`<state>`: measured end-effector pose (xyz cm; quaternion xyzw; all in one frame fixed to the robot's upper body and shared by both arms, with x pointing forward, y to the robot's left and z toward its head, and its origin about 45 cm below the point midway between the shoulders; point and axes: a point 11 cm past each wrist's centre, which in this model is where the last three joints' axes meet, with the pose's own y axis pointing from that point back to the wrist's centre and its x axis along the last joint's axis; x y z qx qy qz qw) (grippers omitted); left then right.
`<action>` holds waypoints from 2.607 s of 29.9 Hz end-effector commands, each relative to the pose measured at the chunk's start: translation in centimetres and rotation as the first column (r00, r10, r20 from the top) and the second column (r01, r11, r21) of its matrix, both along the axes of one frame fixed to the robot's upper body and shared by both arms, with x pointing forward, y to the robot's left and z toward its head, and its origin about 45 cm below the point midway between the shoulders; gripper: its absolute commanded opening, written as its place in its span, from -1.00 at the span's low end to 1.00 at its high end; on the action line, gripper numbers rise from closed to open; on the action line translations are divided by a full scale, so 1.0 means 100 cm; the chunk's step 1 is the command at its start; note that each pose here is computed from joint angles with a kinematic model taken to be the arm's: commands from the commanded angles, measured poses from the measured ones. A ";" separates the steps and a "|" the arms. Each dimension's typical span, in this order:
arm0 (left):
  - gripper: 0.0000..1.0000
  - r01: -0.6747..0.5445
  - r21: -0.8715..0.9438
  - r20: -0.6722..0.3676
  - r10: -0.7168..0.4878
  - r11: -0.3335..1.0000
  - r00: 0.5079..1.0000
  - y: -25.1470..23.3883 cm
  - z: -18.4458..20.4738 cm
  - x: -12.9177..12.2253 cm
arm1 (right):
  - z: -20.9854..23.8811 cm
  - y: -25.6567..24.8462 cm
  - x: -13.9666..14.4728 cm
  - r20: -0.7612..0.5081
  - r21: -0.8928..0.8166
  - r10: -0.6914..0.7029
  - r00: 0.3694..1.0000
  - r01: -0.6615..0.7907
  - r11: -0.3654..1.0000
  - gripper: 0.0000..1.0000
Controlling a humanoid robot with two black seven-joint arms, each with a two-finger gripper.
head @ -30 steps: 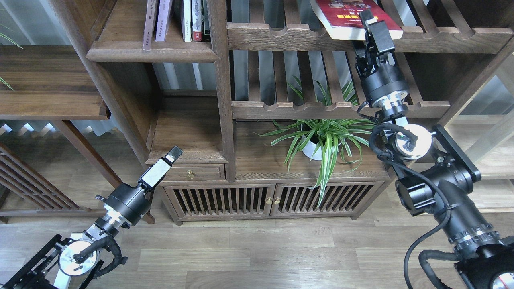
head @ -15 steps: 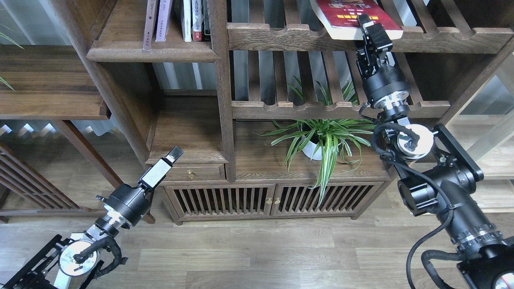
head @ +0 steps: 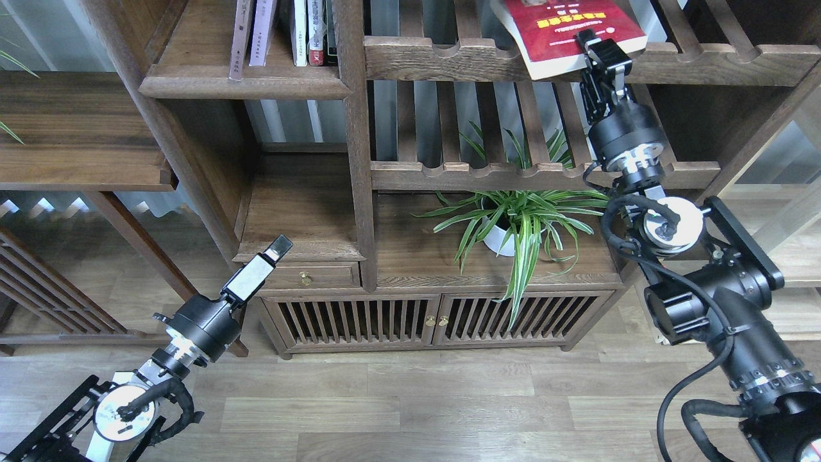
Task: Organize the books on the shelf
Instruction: 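Grasp the red book's edge with the right gripper and pull it off, then lower the red book toward the left gripper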
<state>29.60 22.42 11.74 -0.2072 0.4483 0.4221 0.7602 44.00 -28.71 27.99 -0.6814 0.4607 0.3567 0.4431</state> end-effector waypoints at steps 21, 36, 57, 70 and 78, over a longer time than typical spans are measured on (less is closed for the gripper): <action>0.98 0.008 0.041 -0.085 -0.004 0.999 0.996 0.009 -0.024 0.004 | 0.003 -0.019 -0.037 0.146 0.051 0.017 0.989 -0.025 0.998 -0.91; 0.98 0.048 0.050 -0.039 -0.046 0.998 0.998 -0.003 -0.008 0.025 | -0.047 -0.019 -0.075 0.098 -0.010 0.044 0.994 -0.043 0.999 -0.91; 0.98 0.169 -0.208 -0.059 -0.184 0.963 0.981 -0.048 0.028 0.041 | -0.133 -0.020 -0.148 -0.149 -0.032 0.076 0.986 -0.081 0.996 -0.92; 0.97 0.295 -0.349 -0.089 -0.345 0.889 0.934 -0.075 0.034 0.004 | -0.173 0.040 -0.187 -0.249 0.017 0.195 0.949 -0.197 0.980 -0.92; 0.97 0.263 -0.465 -0.150 -0.368 0.845 0.918 -0.067 0.027 -0.015 | -0.182 0.065 -0.208 -0.283 0.054 0.268 0.921 -0.263 0.963 -0.93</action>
